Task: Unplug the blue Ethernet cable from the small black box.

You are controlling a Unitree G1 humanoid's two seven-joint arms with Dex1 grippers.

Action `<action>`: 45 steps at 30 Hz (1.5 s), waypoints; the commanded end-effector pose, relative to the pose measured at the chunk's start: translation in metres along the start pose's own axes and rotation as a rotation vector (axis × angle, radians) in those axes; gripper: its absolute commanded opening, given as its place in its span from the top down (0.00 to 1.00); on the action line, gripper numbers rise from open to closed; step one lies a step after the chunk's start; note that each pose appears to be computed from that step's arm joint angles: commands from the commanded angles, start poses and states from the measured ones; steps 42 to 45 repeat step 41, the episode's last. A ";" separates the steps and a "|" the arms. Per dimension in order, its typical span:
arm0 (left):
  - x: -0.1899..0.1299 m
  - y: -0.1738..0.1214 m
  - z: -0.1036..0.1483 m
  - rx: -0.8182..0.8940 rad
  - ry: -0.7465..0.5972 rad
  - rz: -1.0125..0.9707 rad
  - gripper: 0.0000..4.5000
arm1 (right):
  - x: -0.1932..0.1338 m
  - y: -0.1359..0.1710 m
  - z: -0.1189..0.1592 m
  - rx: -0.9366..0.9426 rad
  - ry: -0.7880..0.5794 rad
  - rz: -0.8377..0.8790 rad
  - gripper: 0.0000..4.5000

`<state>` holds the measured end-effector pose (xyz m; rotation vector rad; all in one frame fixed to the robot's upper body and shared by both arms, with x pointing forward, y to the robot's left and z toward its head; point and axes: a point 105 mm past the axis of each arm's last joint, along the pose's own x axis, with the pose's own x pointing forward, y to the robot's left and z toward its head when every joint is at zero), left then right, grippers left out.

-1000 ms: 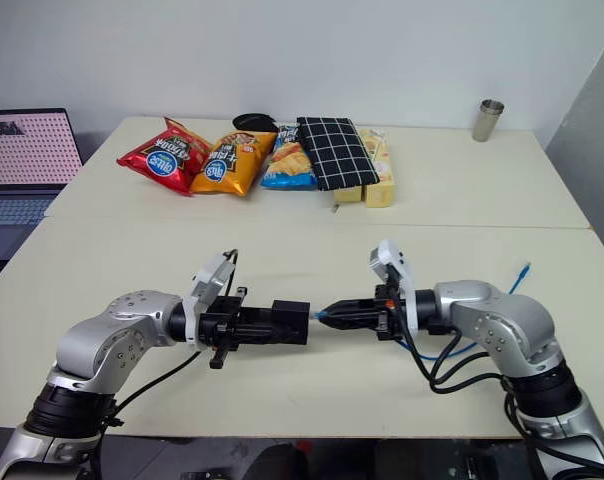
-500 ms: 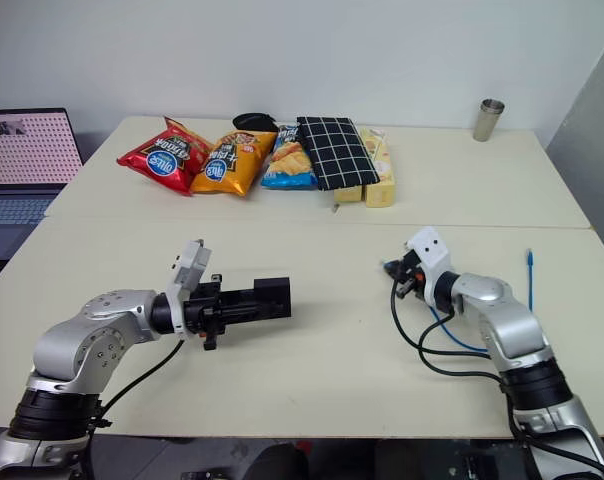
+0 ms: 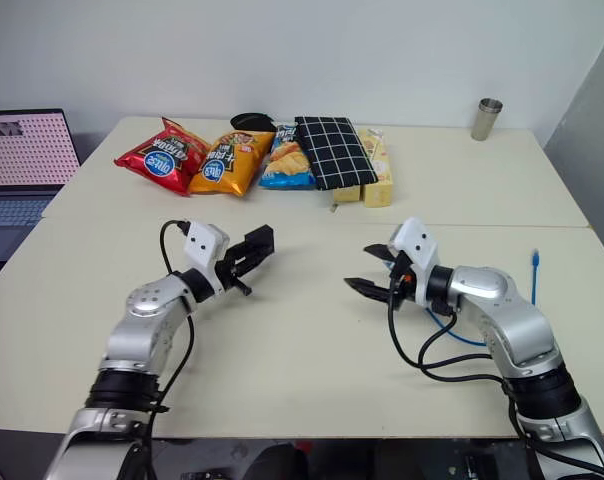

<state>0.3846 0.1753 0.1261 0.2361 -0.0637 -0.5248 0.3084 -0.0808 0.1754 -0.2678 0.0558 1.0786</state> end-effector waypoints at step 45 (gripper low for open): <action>-0.097 0.036 0.048 0.182 0.222 -0.005 0.17 | -0.098 -0.021 -0.028 0.041 0.216 -0.244 0.17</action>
